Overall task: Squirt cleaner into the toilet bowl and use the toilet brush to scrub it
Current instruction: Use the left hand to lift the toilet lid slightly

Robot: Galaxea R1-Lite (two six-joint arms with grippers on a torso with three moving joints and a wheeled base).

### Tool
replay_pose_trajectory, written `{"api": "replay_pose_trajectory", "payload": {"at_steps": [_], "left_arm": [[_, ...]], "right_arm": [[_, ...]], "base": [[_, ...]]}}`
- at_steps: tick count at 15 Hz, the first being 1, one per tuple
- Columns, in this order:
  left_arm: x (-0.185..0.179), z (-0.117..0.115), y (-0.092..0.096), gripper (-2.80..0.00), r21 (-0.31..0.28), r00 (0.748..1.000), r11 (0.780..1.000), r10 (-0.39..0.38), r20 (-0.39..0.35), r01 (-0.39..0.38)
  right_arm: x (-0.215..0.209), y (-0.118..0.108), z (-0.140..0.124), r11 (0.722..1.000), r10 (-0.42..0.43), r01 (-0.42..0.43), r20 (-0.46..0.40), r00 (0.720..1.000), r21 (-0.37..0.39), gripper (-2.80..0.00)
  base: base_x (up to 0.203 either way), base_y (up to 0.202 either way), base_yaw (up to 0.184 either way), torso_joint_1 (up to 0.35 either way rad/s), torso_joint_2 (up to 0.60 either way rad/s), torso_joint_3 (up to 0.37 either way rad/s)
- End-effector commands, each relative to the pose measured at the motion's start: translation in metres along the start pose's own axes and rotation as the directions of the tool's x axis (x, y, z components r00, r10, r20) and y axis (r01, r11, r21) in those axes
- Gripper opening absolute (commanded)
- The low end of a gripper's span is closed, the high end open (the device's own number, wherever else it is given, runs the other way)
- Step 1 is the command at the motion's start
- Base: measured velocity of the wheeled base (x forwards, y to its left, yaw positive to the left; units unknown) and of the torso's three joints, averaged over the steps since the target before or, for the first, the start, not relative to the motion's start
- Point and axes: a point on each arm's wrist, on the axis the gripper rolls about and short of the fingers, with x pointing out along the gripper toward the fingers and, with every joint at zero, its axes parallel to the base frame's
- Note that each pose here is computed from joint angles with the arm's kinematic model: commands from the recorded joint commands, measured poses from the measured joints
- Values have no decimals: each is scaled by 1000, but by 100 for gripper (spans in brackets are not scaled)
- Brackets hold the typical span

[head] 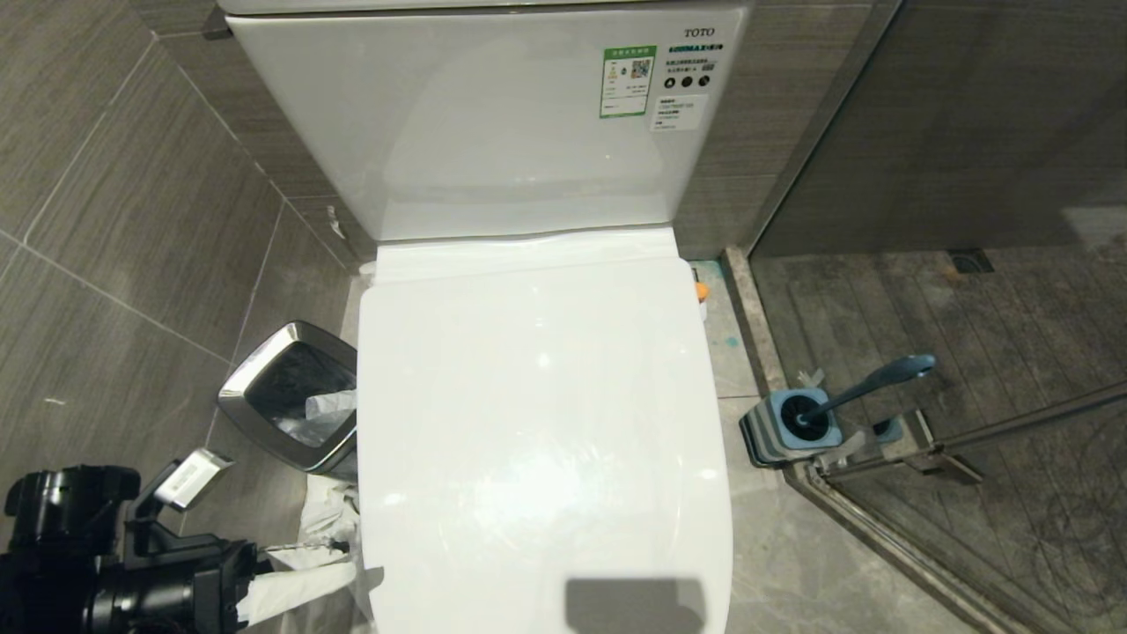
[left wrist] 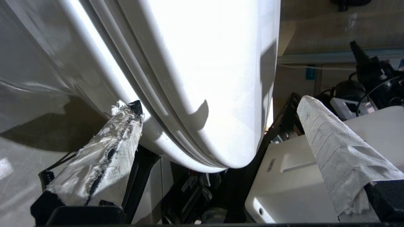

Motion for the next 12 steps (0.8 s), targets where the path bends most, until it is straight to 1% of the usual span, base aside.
{"api": "replay_pose_trajectory", "payload": {"at_steps": [1, 3, 9, 12], "left_arm": [[3, -1, 2, 0, -5, 1000, 1000, -11, -9, 11], [4, -1, 3, 0, -7, 1000, 1000, -11, -12, 11], [10, -1, 2, 0, 14, 999, 1000, -26, -32, 27], [14, -2, 3, 0, 11, 999, 1000, -16, -50, 17]], "right_arm": [[0, 0, 0, 1000, 0, 0, 0, 1000, -1, -280], [0, 0, 0, 1000, 0, 0, 0, 1000, -1, -280], [0, 0, 0, 1000, 0, 0, 0, 1000, -1, -280], [0, 0, 0, 1000, 0, 0, 0, 1000, 1, -280]], "base": [[0, 0, 0, 0, 0, 0], [0, 0, 0, 0, 0, 0], [0, 0, 0, 0, 0, 0], [0, 0, 0, 0, 0, 0]]}}
